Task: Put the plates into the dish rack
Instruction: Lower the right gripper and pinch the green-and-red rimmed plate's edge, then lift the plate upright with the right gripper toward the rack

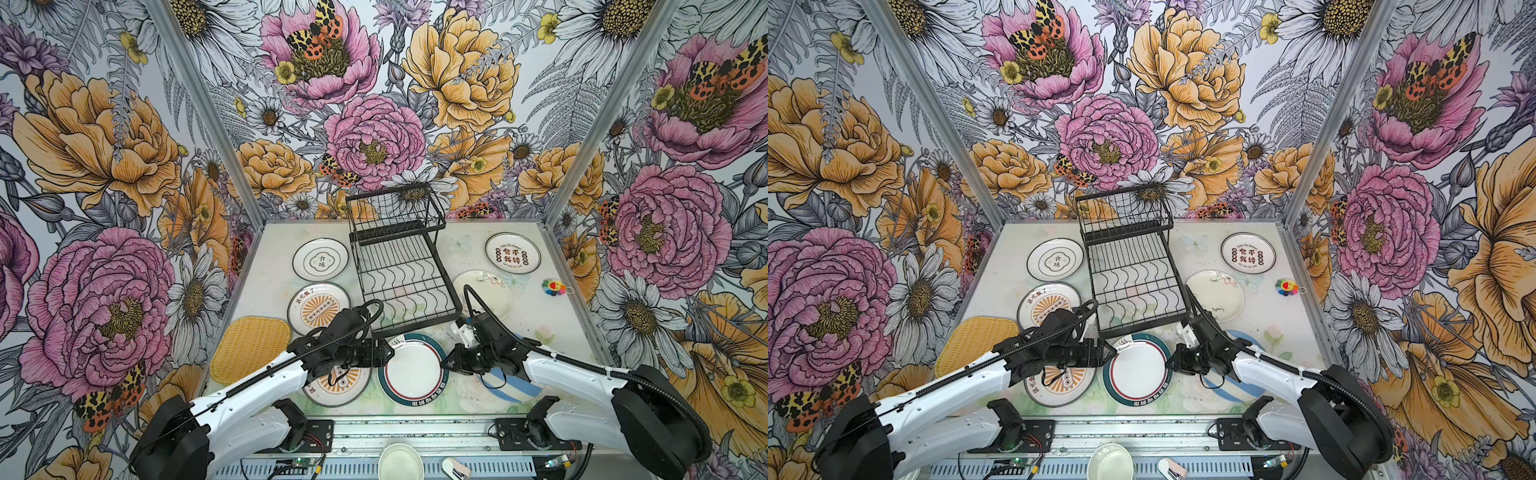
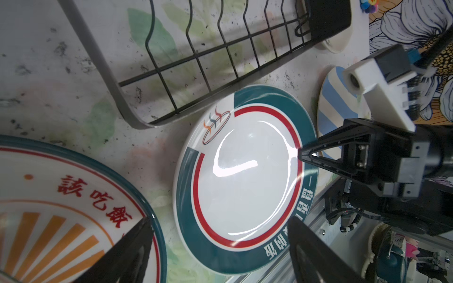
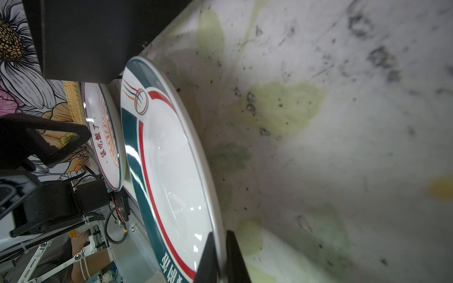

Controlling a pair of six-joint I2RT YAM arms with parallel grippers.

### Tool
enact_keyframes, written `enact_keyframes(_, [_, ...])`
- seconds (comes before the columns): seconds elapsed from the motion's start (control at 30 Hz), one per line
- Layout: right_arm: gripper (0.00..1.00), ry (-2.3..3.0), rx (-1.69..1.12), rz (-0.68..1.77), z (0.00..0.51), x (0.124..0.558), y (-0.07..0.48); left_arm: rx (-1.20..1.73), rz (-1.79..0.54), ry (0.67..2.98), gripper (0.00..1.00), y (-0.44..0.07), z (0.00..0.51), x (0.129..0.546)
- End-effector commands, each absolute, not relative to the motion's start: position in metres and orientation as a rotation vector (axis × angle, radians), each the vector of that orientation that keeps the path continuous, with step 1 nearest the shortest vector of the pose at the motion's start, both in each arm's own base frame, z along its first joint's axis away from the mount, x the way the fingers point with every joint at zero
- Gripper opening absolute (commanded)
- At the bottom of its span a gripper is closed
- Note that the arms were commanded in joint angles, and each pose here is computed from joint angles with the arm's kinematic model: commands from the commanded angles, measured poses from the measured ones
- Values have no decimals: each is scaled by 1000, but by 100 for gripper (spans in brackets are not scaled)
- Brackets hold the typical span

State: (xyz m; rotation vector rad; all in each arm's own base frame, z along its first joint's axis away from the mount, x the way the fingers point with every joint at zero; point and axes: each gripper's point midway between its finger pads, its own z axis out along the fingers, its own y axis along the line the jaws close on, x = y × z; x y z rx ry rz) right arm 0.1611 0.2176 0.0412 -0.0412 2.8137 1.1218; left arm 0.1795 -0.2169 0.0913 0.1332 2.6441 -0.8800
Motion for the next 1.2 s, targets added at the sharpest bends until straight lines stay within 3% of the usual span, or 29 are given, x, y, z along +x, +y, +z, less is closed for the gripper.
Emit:
enact_keyframes(0.0, [0, 2885, 4, 993, 25, 150, 195, 123, -938, 2610, 90, -220, 99, 181])
enact_keyframes(0.33, [0, 2697, -7, 1213, 92, 162, 211, 140, -1035, 2543, 92, -221, 117, 188])
enact_keyframes(0.6, [0, 2559, -37, 1310, 149, 176, 221, 171, -1143, 2457, 83, -231, 137, 197])
enact_keyframes(0.73, [0, 2512, -51, 1318, 169, 186, 224, 196, -1181, 2430, 70, -238, 148, 200])
enact_keyframes(0.97, [0, 2488, -93, 1309, 180, 196, 230, 181, -1236, 2352, 31, -246, 171, 210])
enact_keyframes(1.17, [0, 2435, -197, 1334, 199, 200, 237, 167, -1321, 2282, 4, -254, 189, 215])
